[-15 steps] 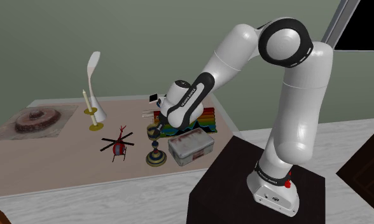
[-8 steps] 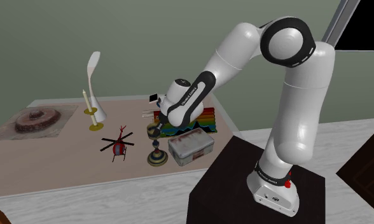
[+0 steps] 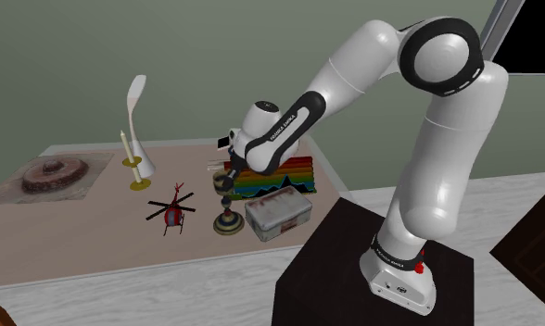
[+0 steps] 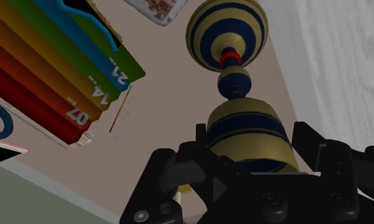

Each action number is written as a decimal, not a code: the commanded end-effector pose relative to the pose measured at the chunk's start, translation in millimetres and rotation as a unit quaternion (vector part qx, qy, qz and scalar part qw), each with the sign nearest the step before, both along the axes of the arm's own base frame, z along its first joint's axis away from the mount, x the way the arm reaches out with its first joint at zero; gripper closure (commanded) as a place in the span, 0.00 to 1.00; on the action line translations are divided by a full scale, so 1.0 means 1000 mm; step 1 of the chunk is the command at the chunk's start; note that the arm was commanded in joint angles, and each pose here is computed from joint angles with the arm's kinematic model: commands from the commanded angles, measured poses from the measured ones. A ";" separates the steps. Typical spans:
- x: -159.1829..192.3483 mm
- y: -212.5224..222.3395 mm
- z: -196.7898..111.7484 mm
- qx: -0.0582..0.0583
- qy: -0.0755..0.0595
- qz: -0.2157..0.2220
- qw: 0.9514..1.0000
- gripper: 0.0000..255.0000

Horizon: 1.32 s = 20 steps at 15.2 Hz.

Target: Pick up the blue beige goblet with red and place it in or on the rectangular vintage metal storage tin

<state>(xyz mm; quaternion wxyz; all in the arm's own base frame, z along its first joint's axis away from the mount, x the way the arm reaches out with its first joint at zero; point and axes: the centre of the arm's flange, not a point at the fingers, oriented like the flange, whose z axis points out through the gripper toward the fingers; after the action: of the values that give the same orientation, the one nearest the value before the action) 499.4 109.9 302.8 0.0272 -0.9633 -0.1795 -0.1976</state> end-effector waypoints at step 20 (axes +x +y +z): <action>-0.001 0.001 0.111 0.000 0.000 0.000 1.000 1.00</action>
<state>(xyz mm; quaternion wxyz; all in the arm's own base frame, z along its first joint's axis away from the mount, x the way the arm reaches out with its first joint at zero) 498.7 111.3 408.1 0.0271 -0.9634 -0.1795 -0.1975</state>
